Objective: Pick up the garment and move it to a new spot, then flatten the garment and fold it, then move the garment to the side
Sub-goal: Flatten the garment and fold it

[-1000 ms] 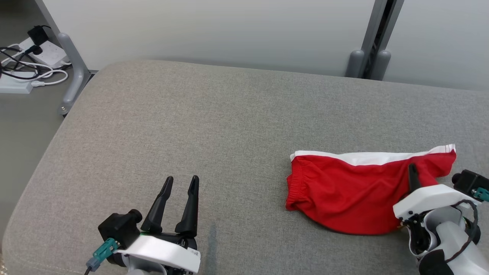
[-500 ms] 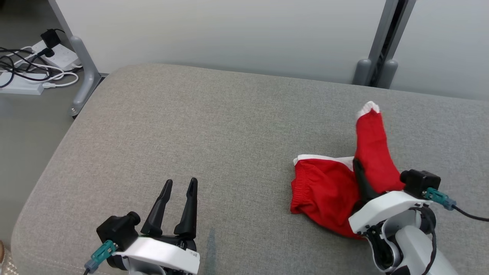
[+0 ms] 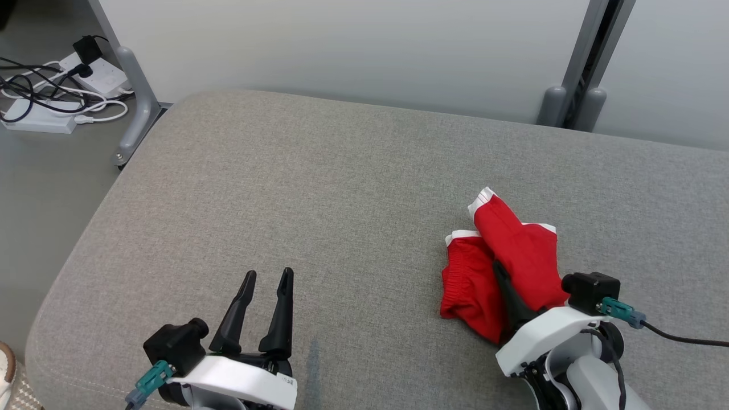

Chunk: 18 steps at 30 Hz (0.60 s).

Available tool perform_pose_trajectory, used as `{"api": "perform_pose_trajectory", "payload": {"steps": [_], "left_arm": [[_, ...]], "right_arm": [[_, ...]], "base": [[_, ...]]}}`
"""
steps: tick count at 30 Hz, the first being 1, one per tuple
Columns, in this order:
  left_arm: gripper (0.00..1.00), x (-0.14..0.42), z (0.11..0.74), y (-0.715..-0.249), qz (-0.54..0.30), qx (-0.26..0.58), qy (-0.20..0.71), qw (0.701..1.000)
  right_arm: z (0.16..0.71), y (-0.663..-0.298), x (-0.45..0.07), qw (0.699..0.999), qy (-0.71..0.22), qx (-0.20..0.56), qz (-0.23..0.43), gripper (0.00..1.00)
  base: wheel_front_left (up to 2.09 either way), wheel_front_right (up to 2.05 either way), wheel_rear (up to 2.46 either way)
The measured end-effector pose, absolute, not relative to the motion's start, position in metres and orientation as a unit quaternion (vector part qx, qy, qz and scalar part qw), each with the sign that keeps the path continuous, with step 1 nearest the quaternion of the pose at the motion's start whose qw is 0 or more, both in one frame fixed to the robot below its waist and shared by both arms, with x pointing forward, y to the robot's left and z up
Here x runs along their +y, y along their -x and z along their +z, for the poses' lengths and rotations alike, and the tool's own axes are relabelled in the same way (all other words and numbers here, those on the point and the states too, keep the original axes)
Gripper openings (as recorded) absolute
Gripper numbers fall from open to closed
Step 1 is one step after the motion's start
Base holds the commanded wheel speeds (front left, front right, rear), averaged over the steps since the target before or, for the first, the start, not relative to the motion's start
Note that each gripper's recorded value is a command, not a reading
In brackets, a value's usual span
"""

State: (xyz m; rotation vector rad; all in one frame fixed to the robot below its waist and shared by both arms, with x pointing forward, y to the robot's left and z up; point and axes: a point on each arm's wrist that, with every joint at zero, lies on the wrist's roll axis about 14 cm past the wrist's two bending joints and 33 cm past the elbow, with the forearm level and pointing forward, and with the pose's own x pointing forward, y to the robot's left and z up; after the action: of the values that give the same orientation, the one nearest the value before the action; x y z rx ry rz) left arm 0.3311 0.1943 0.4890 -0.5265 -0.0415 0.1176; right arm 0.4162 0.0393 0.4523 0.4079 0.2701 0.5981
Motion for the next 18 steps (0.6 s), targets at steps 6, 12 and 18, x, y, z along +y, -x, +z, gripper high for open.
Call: {"api": "perform_pose_trajectory", "payload": {"steps": [6,12,18], "left_arm": [[1.00,0.195,0.489,-0.330,0.060,-0.020,0.260,0.964],[1.00,0.195,0.486,-0.329,0.061,-0.017,0.259,0.964],[1.00,0.196,0.484,-0.328,0.065,-0.014,0.259,0.964]], "right_arm": [[0.454,-0.410,0.049,0.922,-0.191,0.130,0.311,1.00],[0.454,-0.401,0.064,0.914,-0.181,0.131,0.339,1.00],[0.454,-0.392,0.077,0.907,-0.165,0.127,0.365,1.00]], "base": [[0.00,0.00,0.00],[0.00,0.00,0.00],[0.00,0.00,0.00]]}}
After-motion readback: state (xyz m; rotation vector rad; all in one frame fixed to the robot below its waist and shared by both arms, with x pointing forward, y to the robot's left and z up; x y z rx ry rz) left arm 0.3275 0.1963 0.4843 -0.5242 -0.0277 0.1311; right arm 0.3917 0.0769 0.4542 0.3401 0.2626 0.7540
